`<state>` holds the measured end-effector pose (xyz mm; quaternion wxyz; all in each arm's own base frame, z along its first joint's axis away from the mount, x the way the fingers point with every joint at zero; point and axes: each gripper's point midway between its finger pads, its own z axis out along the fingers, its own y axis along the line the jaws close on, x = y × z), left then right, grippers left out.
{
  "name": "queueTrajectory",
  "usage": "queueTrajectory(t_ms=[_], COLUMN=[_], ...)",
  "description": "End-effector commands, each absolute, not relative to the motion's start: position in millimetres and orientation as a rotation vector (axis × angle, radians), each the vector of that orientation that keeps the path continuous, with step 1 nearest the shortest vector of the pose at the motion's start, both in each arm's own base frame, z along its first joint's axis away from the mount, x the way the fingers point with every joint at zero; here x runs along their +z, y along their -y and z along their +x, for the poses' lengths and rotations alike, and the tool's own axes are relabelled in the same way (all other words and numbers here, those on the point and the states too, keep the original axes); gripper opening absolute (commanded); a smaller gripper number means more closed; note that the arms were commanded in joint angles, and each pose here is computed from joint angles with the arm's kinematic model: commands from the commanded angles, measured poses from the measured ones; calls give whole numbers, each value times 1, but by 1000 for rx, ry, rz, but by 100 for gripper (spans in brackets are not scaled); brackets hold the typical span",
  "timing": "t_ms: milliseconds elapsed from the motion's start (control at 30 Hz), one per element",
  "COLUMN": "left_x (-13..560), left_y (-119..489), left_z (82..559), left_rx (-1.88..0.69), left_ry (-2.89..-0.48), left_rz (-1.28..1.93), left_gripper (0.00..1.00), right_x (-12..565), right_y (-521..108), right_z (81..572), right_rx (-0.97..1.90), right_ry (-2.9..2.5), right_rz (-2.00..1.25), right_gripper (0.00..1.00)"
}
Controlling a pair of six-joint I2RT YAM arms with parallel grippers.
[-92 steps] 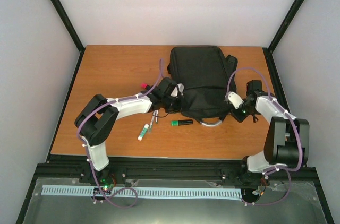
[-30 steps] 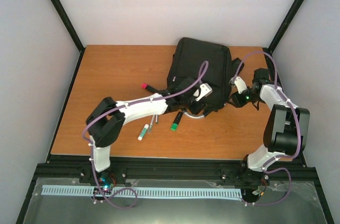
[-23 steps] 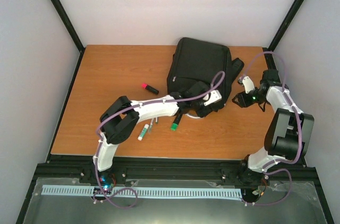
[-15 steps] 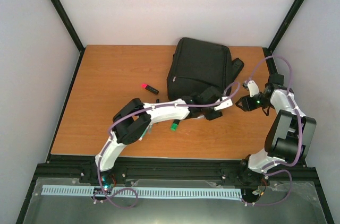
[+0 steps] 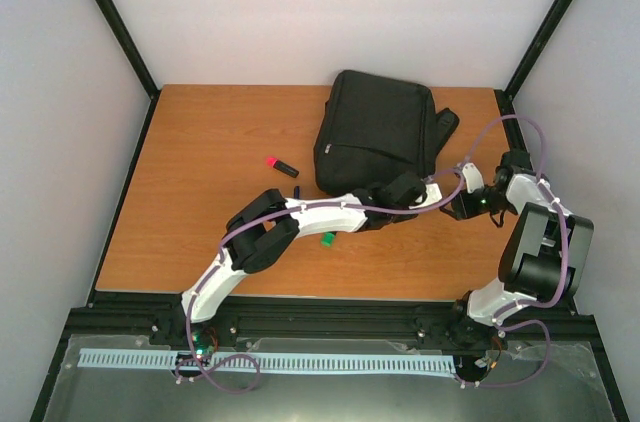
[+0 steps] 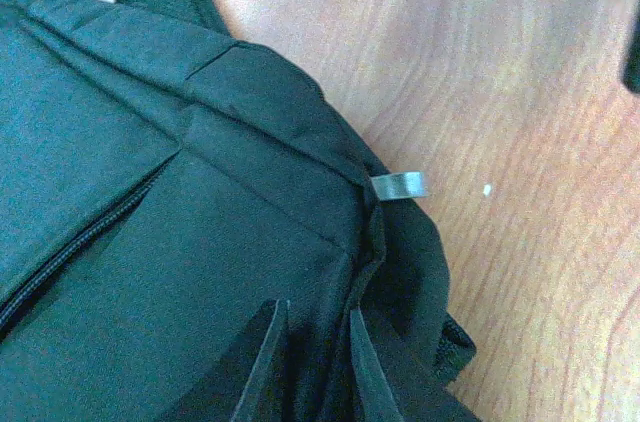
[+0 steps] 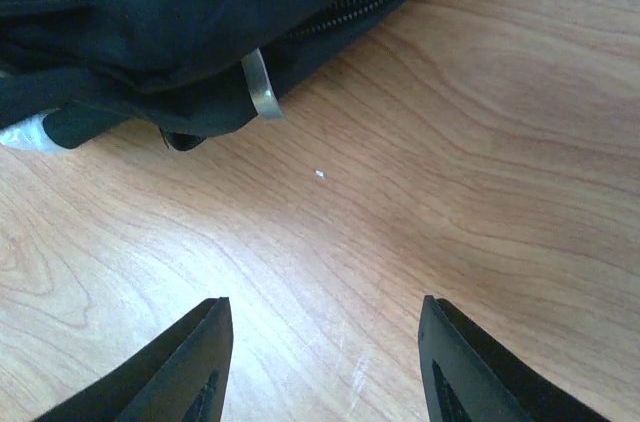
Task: Pack the student bag
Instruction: Zip the student bag at the center of the board.
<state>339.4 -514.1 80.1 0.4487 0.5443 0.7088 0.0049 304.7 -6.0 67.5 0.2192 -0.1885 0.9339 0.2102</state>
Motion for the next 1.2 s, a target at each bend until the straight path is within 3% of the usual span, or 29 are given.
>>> queueTrajectory(t_ms=[0, 100, 233, 433, 633, 700, 800, 1000, 1167], left_x=[125, 135, 137, 112, 88, 87, 94, 150, 183], left_y=[524, 528, 530, 534, 536, 536, 536, 532, 531], left_z=[355, 348, 349, 360, 362, 362, 363, 355, 344], left_rx=[1, -66, -64, 39, 93, 94, 85, -48, -183], left_ry=[-1702, -1714, -1738, -1723, -1729, -1731, -1736, -1716, -1727], left_rz=[1213, 1214, 1220, 1270, 1346, 1343, 1310, 1187, 1107], left_gripper=[15, 15, 33, 48, 47, 41, 24, 3, 1], right_x=[62, 65, 69, 73, 75, 76, 77, 81, 86], right_y=[2, 2, 2, 1, 2, 2, 2, 5, 4], right_z=[304, 305, 307, 307, 306, 305, 305, 310, 324], right_rx=[627, 629, 629, 635, 619, 618, 621, 585, 602], right_ry=[-2569, -2563, -2554, -2548, -2553, -2552, -2551, -2532, -2491], right_rz=[-534, -535, -530, -525, -525, -526, -519, -522, -528], right_gripper=[52, 52, 52, 52, 52, 52, 52, 52, 52])
